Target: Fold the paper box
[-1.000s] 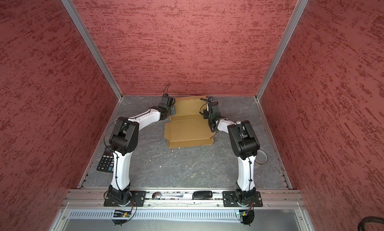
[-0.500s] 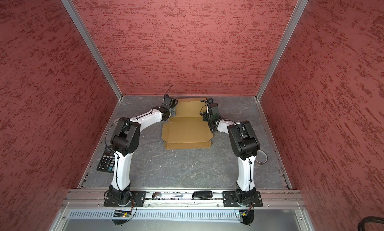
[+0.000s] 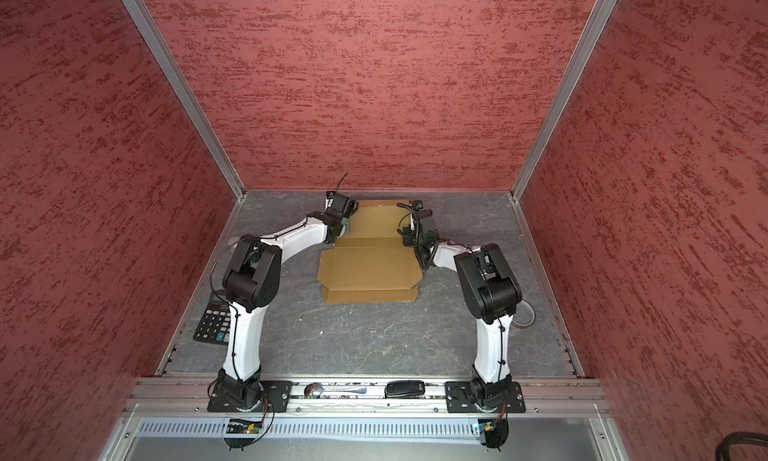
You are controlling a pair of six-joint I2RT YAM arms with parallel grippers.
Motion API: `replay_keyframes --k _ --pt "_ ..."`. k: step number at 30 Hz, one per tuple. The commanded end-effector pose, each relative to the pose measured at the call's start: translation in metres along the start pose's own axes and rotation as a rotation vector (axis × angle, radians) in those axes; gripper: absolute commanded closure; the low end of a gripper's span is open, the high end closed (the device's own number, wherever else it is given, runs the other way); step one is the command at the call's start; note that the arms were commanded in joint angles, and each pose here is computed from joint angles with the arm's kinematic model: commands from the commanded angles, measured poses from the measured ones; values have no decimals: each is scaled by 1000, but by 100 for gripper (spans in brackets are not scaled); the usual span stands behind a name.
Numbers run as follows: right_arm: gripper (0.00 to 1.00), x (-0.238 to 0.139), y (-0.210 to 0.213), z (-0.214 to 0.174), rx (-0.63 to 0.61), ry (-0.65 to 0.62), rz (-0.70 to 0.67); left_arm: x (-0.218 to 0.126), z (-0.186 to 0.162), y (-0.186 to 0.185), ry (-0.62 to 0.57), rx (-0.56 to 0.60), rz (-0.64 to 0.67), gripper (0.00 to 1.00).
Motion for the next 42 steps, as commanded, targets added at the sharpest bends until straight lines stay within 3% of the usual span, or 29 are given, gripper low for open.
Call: replay_keyframes --k 1,9,18,31,42 --pt "95 -13 31 28 1 -91 118 4 -34 5 100 88 43 94" --pt "96 -12 32 26 11 -88 122 -1 -30 0 87 65 -2 79" --pt "96 -9 31 26 14 -81 116 -5 -27 -2 85 35 -61 72" --pt "97 -7 28 28 17 -64 97 -13 -21 0 89 -2 -104 55" --pt "98 -6 27 30 25 -31 87 -27 -8 11 79 -61 -150 34"
Point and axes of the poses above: each gripper's point midway between its finger pads, its own x axis out along the fingers, its own y axis along the line the jaws close on, z = x × y, the point moved 3 cm from there along -x, back along the fingers, and after that the axes turned 15 degrees about -x, right-handed, at the moved point
